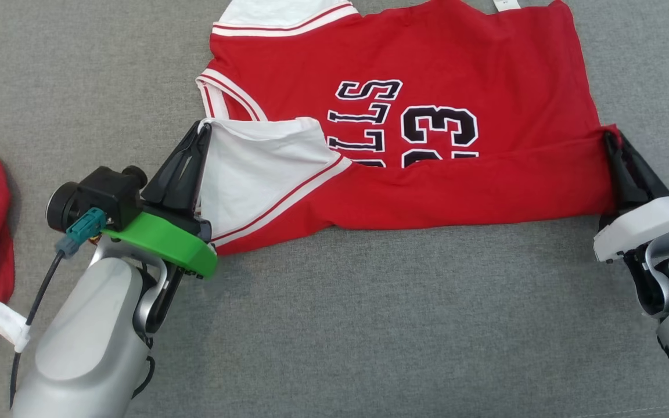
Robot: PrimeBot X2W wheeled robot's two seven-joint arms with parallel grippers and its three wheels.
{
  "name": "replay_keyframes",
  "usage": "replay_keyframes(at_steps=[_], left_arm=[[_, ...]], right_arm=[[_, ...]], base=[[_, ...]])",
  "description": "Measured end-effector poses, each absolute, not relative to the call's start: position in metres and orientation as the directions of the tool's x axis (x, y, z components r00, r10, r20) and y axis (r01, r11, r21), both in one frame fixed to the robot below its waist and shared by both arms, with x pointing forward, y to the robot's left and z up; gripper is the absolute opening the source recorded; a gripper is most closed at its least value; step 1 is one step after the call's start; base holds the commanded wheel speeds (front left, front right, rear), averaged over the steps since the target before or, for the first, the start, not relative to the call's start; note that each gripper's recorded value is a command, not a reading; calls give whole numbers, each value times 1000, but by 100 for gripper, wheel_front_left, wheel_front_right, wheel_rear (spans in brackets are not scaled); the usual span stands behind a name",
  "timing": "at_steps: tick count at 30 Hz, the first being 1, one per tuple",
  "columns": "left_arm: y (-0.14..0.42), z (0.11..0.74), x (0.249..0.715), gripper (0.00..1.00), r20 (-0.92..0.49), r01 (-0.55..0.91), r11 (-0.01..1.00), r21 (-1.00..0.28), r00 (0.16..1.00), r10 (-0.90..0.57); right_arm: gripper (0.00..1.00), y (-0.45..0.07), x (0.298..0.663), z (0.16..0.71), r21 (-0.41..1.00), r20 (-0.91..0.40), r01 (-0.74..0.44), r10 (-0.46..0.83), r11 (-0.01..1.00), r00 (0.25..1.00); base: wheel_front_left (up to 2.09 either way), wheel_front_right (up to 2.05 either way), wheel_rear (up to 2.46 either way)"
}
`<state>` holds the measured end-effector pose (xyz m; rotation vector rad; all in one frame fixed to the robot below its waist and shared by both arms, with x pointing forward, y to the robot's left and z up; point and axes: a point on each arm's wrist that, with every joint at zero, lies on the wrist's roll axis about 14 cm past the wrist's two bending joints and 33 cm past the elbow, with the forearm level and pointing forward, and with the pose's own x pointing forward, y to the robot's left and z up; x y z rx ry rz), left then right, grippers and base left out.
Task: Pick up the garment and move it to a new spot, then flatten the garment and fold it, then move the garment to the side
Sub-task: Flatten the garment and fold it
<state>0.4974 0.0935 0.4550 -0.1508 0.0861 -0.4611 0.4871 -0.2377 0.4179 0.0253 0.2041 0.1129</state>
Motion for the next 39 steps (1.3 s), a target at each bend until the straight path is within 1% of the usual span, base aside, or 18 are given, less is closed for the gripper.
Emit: replay_keyframes(at_steps=[1,4,6,8,12,14,17,21,26,33,34,35,36,38,39], left_arm=[[93,455,498,100,-47,434,885,-169,893,-447],[93,461,500,100,-28,425,887,-178,899,-437],[101,474,499,100,15,390,901,-188,919,-394],[109,473,488,100,16,348,911,-221,935,-353],[118,445,447,100,-69,263,911,-317,952,-299],[114,426,423,100,-136,239,902,-359,943,-303],[108,408,401,100,-216,225,895,-385,921,-325],[105,400,398,100,-251,215,894,-394,910,-330],[107,393,412,100,-275,211,903,-373,905,-325],[100,370,414,100,-362,221,911,-348,865,-348],[100,369,415,90,-367,220,911,-348,862,-349],[99,368,415,72,-369,220,911,-349,861,-349],[98,367,415,48,-371,220,911,-349,860,-350],[97,366,416,12,-370,222,909,-352,859,-354],[97,366,416,0,-369,226,908,-353,858,-357]], right_arm=[[100,-239,489,421,42,-190,-100,106,994,976],[100,-241,488,429,46,-162,-89,95,995,982],[100,-248,482,438,42,-138,-70,75,997,988],[100,-253,474,443,35,-124,-57,61,998,990],[100,-258,454,453,52,-92,-25,30,998,995],[100,-256,441,450,61,-101,-21,27,998,994],[100,-250,427,450,89,-101,-14,23,996,995],[100,-245,420,450,107,-100,-13,24,994,995],[100,-243,417,446,112,-112,-14,27,994,993],[100,-247,414,437,118,-137,5,11,993,991],[100,-246,414,435,122,-144,9,9,993,990],[100,-246,415,433,124,-148,11,8,992,989],[100,-245,416,431,128,-154,13,7,992,988],[100,-243,417,426,135,-169,16,7,991,986],[100,-241,419,422,140,-178,19,6,990,984]], base=[[0,0,0],[0,0,0],[0,0,0],[0,0,0],[0,0,0],[0,0,0],[0,0,0],[0,0,0],[0,0,0],[0,0,0],[0,0,0],[0,0,0],[0,0,0],[0,0,0],[0,0,0]])
